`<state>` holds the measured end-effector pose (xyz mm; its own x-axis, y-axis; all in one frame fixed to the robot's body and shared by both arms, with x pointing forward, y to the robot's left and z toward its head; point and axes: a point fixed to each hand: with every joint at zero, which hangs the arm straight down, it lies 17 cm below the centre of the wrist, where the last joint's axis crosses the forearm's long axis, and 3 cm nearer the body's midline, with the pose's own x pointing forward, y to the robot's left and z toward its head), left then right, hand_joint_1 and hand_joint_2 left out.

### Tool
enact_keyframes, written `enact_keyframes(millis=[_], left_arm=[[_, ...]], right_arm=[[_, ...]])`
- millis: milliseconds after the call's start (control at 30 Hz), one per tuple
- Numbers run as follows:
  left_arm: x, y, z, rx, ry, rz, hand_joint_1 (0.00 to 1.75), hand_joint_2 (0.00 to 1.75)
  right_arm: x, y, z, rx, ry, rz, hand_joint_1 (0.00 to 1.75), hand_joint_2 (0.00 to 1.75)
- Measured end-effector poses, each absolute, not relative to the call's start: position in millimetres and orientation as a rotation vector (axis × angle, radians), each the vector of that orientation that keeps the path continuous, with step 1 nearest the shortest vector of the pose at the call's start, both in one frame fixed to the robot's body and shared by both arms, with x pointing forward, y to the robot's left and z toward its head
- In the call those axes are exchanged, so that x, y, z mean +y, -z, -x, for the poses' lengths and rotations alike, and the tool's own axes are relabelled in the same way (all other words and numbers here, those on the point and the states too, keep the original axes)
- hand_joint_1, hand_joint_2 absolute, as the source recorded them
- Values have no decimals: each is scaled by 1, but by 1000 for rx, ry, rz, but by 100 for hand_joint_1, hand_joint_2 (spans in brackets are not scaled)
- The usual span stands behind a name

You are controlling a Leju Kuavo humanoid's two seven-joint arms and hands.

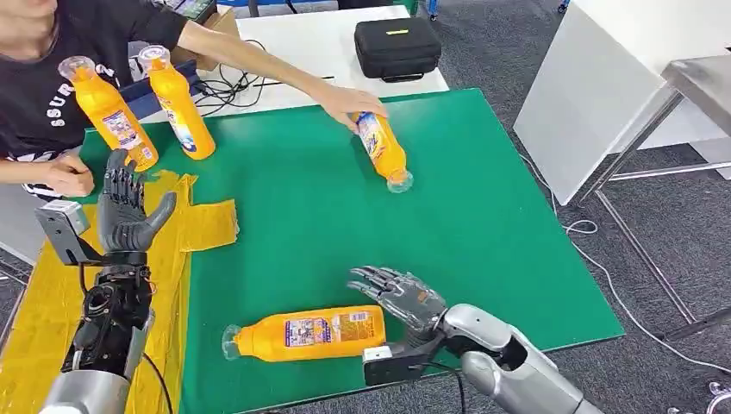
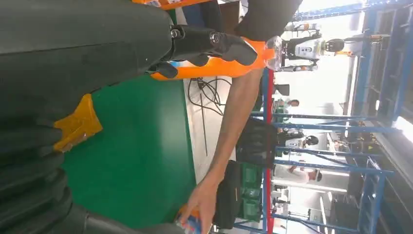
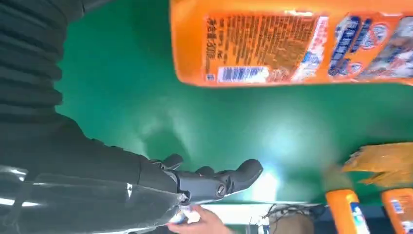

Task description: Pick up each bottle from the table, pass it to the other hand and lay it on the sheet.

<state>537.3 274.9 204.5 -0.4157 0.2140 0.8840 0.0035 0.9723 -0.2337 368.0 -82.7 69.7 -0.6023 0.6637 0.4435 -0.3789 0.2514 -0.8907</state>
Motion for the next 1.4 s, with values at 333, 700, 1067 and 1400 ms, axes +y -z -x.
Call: enact_keyframes(millis=[333,700,1067,1400], left_arm=[[263,-207,-534,-1990,-246,175,0,175],[254,-211,-534,-1989,-266,204,0,175],[252,-217,-537,-1997,-283,215,0,175],[254,-214,-536,-1992,-292,209,0,175]], right_arm=[[-22,-57,-383,-1634,-1509,180,0,175],[33,-42,-377,-1582,-1541,79,0,175],[53,-35,-379,-1552,-1594,74,148,175],[46,-21,-400,-1489,-1711,289,175,175]])
